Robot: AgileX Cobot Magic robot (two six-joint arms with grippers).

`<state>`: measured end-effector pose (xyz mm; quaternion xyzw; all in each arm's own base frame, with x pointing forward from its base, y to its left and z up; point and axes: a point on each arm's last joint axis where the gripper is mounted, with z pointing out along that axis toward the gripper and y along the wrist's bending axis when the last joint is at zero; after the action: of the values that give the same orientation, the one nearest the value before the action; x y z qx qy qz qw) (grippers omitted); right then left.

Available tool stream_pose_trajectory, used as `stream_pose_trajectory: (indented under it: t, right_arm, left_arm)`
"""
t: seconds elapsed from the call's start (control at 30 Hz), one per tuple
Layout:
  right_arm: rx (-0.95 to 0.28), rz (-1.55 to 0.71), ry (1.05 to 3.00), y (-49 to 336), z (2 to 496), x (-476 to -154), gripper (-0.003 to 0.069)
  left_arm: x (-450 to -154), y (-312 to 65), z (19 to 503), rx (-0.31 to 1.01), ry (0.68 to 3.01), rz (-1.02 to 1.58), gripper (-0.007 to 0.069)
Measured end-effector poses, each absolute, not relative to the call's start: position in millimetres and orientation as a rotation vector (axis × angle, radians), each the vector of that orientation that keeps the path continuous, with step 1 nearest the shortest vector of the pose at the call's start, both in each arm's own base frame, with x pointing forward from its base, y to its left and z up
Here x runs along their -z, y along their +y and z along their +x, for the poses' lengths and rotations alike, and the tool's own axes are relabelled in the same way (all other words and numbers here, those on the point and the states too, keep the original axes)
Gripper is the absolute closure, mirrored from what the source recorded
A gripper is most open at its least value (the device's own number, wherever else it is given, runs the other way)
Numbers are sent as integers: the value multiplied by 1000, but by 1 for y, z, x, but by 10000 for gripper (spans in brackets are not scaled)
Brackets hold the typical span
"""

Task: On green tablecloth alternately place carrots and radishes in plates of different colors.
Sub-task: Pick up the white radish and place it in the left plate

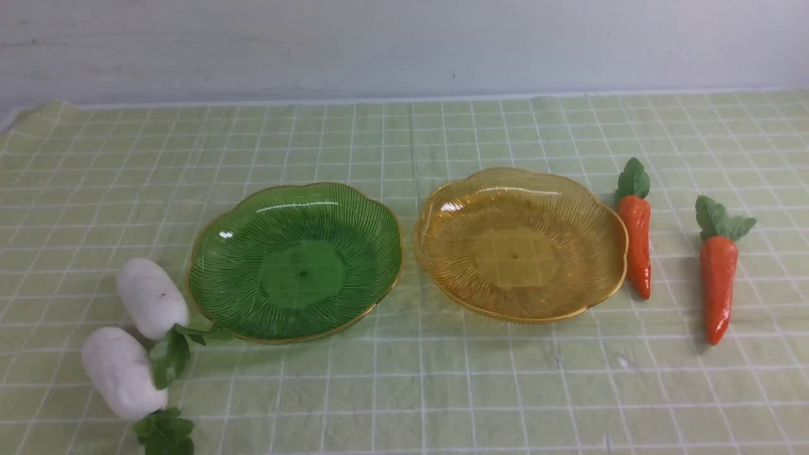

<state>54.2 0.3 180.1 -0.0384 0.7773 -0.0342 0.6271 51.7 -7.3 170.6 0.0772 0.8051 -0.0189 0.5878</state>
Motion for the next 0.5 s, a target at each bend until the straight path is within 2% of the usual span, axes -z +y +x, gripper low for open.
stream_pose_trajectory:
  t: [0.43, 0.5]
  right_arm:
    - [78, -88, 1782, 0, 54, -180, 673]
    - [78, -88, 1782, 0, 54, -180, 673]
  left_arm:
    - [-171, -7, 52, 25, 1869, 195, 633]
    - [-174, -8, 53, 68, 1837, 154, 633]
